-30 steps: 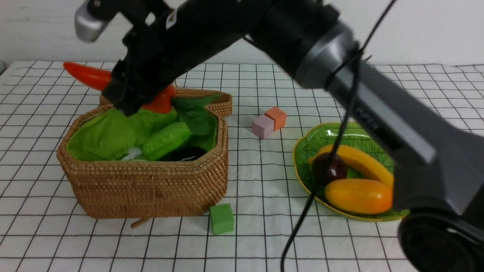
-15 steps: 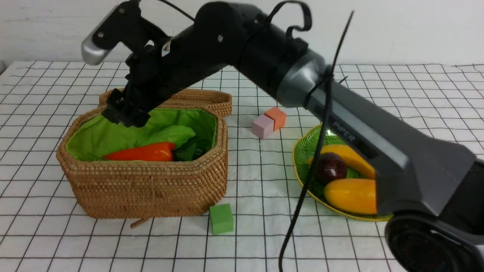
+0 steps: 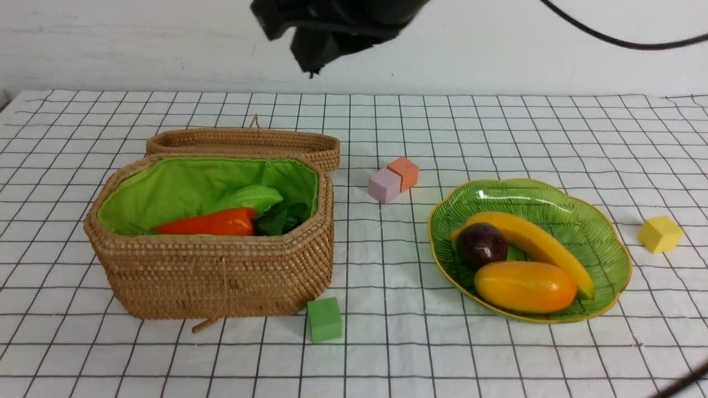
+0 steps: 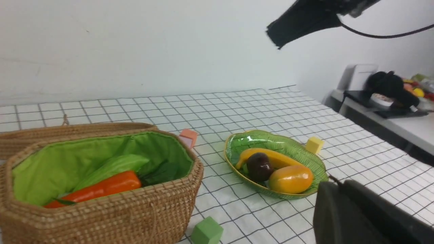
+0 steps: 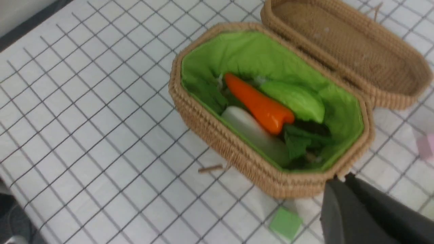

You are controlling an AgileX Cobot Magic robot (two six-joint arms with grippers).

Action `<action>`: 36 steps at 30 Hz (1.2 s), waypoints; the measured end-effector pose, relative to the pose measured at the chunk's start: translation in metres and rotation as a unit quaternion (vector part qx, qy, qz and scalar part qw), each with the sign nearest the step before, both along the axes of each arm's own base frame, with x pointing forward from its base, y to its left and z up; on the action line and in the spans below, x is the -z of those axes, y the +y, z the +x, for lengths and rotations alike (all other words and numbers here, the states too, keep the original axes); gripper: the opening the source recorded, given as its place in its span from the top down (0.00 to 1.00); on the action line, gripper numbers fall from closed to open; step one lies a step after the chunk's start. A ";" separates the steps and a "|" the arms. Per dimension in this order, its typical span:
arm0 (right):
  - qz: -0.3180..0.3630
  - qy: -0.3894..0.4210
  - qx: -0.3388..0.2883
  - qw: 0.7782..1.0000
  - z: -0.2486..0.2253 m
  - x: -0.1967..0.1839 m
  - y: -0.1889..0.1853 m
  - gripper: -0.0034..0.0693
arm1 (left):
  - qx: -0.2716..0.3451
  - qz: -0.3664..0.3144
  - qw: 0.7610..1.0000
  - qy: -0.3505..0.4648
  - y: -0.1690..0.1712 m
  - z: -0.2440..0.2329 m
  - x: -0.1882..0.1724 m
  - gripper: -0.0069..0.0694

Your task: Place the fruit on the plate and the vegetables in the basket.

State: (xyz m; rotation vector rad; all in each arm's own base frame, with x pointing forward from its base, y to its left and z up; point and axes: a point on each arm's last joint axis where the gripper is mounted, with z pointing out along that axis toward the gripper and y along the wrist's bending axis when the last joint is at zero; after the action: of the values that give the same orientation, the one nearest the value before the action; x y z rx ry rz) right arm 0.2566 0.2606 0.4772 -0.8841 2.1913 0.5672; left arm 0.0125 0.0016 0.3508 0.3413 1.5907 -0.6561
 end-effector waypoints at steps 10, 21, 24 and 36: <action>-0.063 0.146 0.062 0.985 -0.088 0.064 -0.081 0.95 | 0.016 -0.016 0.999 0.030 -0.016 0.013 0.076 0.91; -0.095 0.200 0.089 0.971 -0.128 0.114 -0.119 0.94 | 0.025 -0.029 0.996 0.081 -0.029 0.024 0.118 0.90; -0.094 0.199 0.089 0.972 -0.128 0.114 -0.120 0.94 | 0.031 -0.041 0.996 0.073 -0.032 0.026 0.128 0.89; -0.088 0.192 0.088 0.973 -0.131 0.111 -0.122 0.92 | 0.025 -0.015 0.994 0.106 -0.033 0.028 0.146 0.89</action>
State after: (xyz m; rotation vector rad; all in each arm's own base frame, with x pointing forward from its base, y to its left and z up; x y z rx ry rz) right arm 0.1255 0.1383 0.3662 -0.7012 2.6743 0.4948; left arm 0.0403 -0.0317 0.2046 0.2977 1.7764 -0.7736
